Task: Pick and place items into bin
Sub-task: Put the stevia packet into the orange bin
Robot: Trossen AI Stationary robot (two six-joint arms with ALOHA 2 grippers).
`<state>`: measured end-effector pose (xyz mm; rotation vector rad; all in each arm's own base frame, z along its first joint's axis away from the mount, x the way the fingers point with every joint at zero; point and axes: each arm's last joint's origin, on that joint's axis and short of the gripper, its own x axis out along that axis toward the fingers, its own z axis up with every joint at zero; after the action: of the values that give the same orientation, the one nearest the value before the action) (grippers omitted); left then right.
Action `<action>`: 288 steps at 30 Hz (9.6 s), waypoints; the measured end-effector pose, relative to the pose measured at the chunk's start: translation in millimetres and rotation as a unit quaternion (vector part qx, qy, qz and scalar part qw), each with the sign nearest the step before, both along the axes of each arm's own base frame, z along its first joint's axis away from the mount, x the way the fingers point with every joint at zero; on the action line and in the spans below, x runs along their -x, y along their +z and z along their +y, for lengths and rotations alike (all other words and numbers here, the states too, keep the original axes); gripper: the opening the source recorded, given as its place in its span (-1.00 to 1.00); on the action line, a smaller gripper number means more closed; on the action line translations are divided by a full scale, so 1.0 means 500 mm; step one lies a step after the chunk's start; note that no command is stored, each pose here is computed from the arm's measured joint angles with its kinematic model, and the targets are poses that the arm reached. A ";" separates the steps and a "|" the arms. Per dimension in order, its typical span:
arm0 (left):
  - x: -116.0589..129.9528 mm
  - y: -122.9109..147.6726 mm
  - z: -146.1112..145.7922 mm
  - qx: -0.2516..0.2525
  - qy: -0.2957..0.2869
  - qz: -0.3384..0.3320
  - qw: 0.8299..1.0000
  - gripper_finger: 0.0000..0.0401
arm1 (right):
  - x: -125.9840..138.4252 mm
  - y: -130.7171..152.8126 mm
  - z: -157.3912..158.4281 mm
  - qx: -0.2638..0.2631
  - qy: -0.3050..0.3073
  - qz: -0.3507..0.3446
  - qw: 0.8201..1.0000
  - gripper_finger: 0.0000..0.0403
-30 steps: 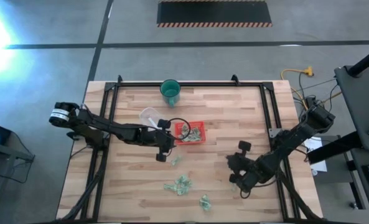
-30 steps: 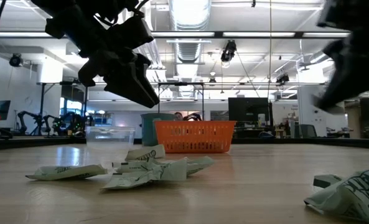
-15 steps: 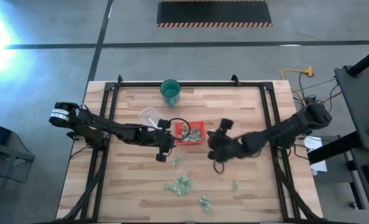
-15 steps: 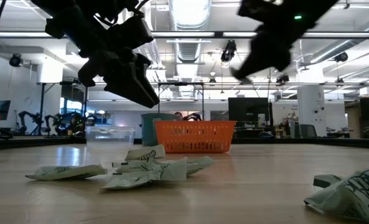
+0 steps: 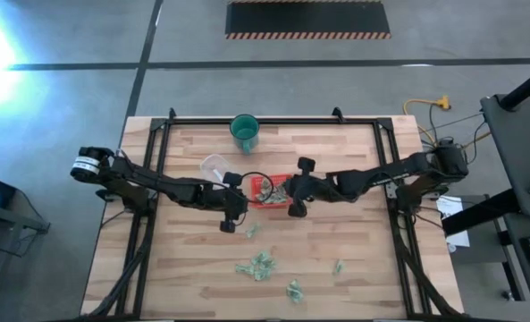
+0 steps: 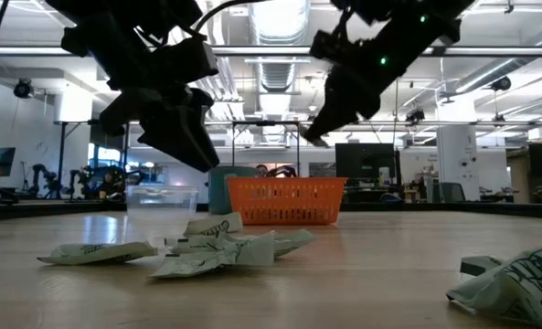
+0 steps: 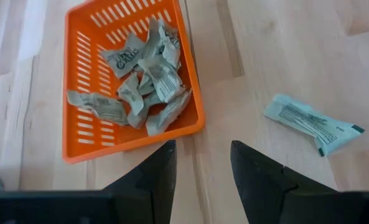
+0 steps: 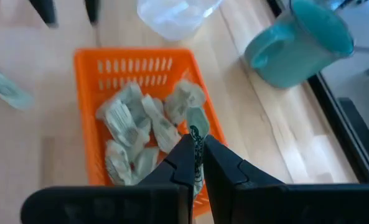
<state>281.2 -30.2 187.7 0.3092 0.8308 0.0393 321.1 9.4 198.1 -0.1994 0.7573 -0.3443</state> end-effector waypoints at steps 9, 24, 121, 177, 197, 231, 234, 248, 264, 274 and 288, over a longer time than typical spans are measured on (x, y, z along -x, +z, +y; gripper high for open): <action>-0.001 0.001 0.000 0.001 0.001 -0.001 1.000 -0.33 | -0.010 -0.040 -0.012 0.001 -0.011 0.031 0.999 -0.90; 0.001 0.000 -0.003 0.082 0.055 -0.006 0.995 -0.33 | -0.011 -0.036 -0.013 0.000 -0.020 0.022 1.000 -0.27; -0.021 -0.054 -0.153 0.031 -0.005 0.024 0.999 -1.00 | 0.117 0.077 0.108 -0.048 0.048 -0.012 0.998 -0.66; -0.072 0.024 0.023 -0.074 0.016 -0.051 0.996 -0.39 | 0.133 0.045 0.121 -0.152 0.083 0.032 0.984 -0.62; -0.031 0.026 -0.027 -0.048 0.003 -0.014 0.999 -0.39 | 0.238 0.013 0.293 -0.315 0.120 0.102 0.936 -0.66; -0.018 0.013 -0.028 -0.029 0.028 0.015 0.999 -0.39 | 0.259 -0.060 0.440 -0.203 0.060 0.177 0.961 -0.66; -0.017 0.013 -0.028 -0.030 0.028 0.018 0.999 -0.39 | 0.262 -0.073 0.437 -0.189 0.054 0.192 0.961 -0.65; -0.017 0.013 -0.028 -0.028 0.028 0.017 0.999 -0.39 | 0.261 -0.092 0.436 -0.171 0.045 0.197 0.964 -0.17; -0.017 0.012 -0.028 -0.020 0.036 0.016 0.999 -0.39 | 0.269 -0.116 0.425 -0.182 0.023 0.188 0.965 -0.03; -0.016 0.011 -0.028 -0.020 0.036 0.018 0.999 -0.39 | 0.269 -0.140 0.426 -0.173 0.017 0.199 0.965 -0.04; -0.016 0.010 -0.028 -0.020 0.036 0.018 0.999 -0.39 | 0.269 -0.141 0.427 -0.159 0.045 0.213 0.963 -0.67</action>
<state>289.3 -44.4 193.0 0.3184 0.8775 0.1182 186.6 223.0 127.7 -0.0013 1.2121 -0.0866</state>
